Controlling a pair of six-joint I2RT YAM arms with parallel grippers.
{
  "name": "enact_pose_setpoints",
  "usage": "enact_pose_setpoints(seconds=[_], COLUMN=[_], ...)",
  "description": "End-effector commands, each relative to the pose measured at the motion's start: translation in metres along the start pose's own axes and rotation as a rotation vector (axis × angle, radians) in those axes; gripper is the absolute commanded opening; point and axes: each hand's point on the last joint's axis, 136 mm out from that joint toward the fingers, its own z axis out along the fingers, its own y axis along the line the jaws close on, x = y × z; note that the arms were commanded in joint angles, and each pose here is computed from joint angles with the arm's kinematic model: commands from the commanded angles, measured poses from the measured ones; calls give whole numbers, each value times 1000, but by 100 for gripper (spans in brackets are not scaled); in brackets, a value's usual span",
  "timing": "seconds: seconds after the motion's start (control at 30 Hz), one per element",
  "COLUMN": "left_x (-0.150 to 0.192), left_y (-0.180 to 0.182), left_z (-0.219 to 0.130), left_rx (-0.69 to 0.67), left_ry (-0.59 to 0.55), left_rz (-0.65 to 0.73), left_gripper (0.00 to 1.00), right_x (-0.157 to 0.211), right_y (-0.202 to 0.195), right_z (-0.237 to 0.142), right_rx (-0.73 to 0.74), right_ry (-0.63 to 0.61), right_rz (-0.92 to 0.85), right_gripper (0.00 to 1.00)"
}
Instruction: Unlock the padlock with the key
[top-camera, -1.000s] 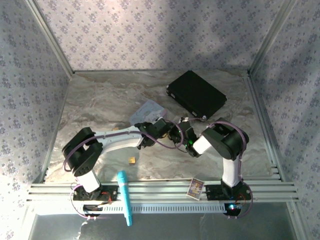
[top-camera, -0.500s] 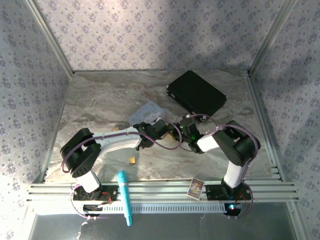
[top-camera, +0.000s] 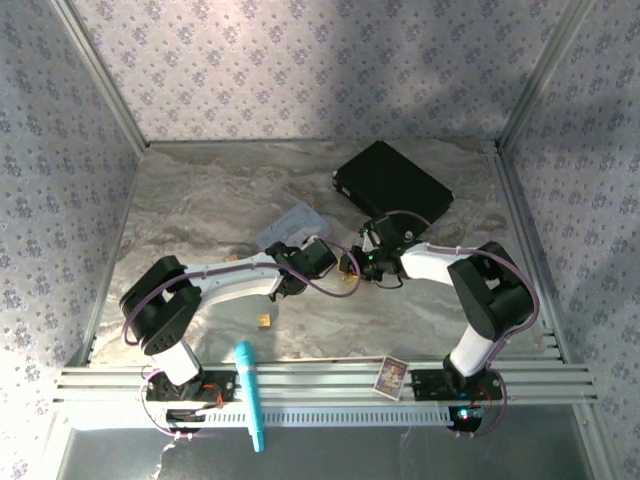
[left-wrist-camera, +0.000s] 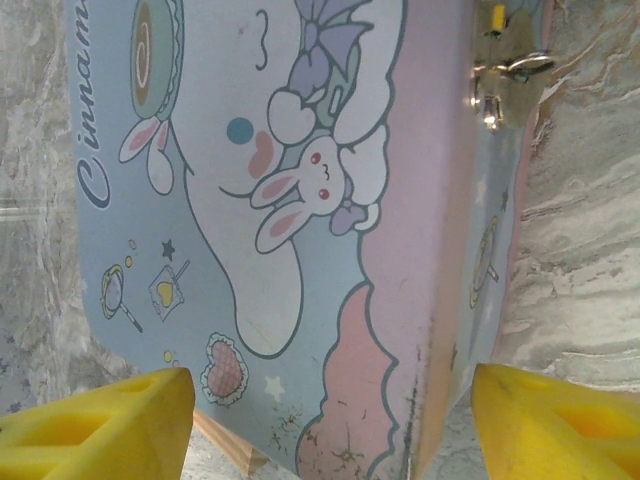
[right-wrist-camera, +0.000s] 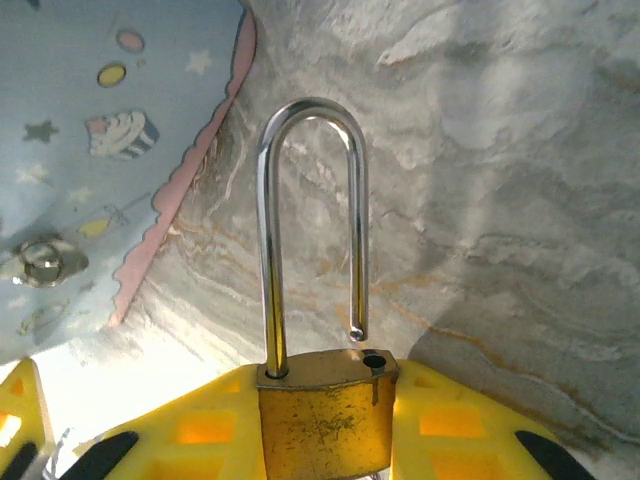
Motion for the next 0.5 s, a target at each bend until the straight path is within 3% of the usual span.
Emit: enact_pose_setpoints(seconds=[0.0,0.2,0.3,0.47], left_x=[1,-2,-1,1], left_y=[14,17,16,13], left_z=[-8,-11,-10,-6], left_rx=[-39,-41,-44,-50], left_ry=[-13,-31,-26,-15], left_rz=[-34,-42,-42,-38], left_gripper=[73,77,77,77], right_x=[63,83,93,94], right_y=[-7,22,7,-32], right_z=[-2,1,-1,-13], right_rx=[27,-102,-67,2], right_ry=[250,376,442,444], right_rz=[13,-19,-11,101], right_gripper=[2,3,3,3])
